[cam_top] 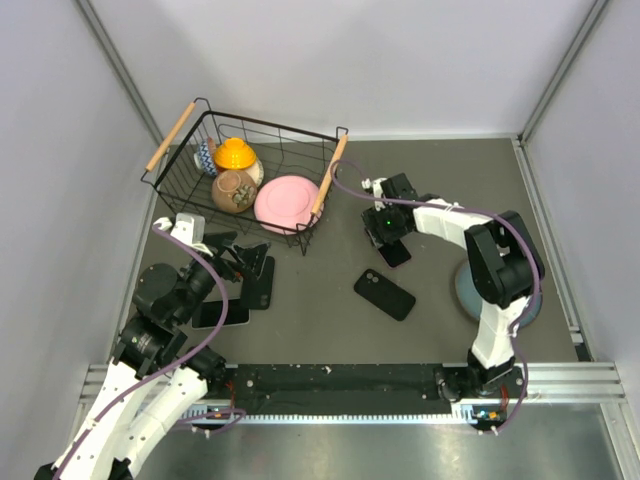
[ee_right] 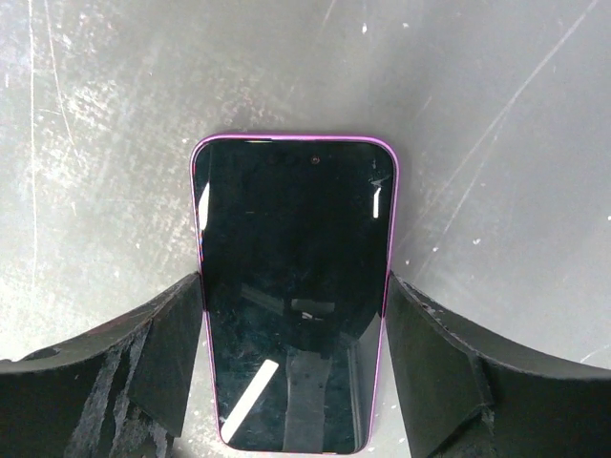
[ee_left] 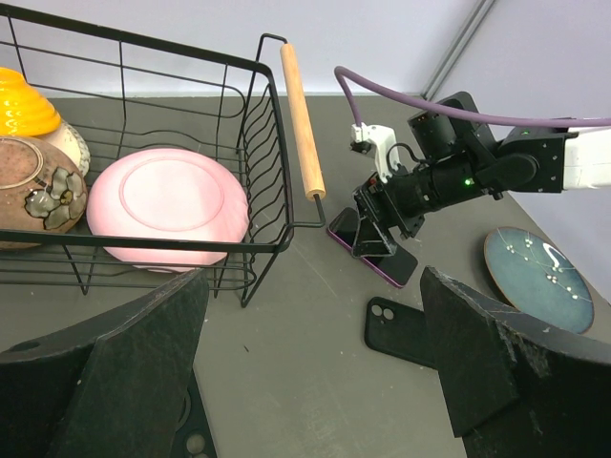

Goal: Put the phone into the phone case

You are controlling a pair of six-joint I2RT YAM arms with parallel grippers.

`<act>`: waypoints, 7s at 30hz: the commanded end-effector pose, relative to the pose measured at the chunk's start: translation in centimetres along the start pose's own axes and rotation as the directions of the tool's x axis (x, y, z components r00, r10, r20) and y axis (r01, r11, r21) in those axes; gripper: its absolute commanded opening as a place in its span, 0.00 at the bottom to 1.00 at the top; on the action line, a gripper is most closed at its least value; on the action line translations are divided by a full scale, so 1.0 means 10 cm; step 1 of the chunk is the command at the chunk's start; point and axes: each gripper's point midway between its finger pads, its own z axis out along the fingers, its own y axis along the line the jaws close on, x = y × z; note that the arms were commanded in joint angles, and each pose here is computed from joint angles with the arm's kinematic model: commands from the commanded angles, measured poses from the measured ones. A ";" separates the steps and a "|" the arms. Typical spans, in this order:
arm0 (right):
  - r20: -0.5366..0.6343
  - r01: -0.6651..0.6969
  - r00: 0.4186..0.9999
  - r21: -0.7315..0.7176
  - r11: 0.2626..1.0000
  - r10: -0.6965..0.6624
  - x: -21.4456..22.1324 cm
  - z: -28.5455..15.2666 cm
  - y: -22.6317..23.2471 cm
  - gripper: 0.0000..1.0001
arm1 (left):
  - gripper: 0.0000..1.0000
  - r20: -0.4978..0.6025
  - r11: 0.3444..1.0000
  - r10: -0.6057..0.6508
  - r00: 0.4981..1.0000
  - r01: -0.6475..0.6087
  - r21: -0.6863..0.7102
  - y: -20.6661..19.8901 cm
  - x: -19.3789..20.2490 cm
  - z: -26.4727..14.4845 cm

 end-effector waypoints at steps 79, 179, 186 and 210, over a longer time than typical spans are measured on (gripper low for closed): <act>-0.044 0.361 0.929 -0.098 0.927 -0.366 0.73 -0.65 0.99 0.68 | 0.98 0.066 0.999 -0.004 0.998 0.002 0.036 -0.08 -0.16 -0.02; 0.111 -0.407 0.883 -0.302 0.862 0.456 0.41 -0.68 1.39 0.79 | 0.71 -0.431 0.966 -0.236 0.871 0.260 -0.003 0.00 1.67 0.17; 0.045 -0.321 0.931 -0.367 0.873 0.361 0.54 -0.42 1.57 0.77 | 0.70 -0.444 0.964 -0.249 0.861 0.265 -0.026 0.04 1.75 0.14; 0.055 -0.370 0.883 -0.526 0.766 0.465 0.79 -0.65 1.97 0.76 | 0.60 -0.534 0.938 -0.314 0.785 0.343 -0.047 -0.05 2.22 0.29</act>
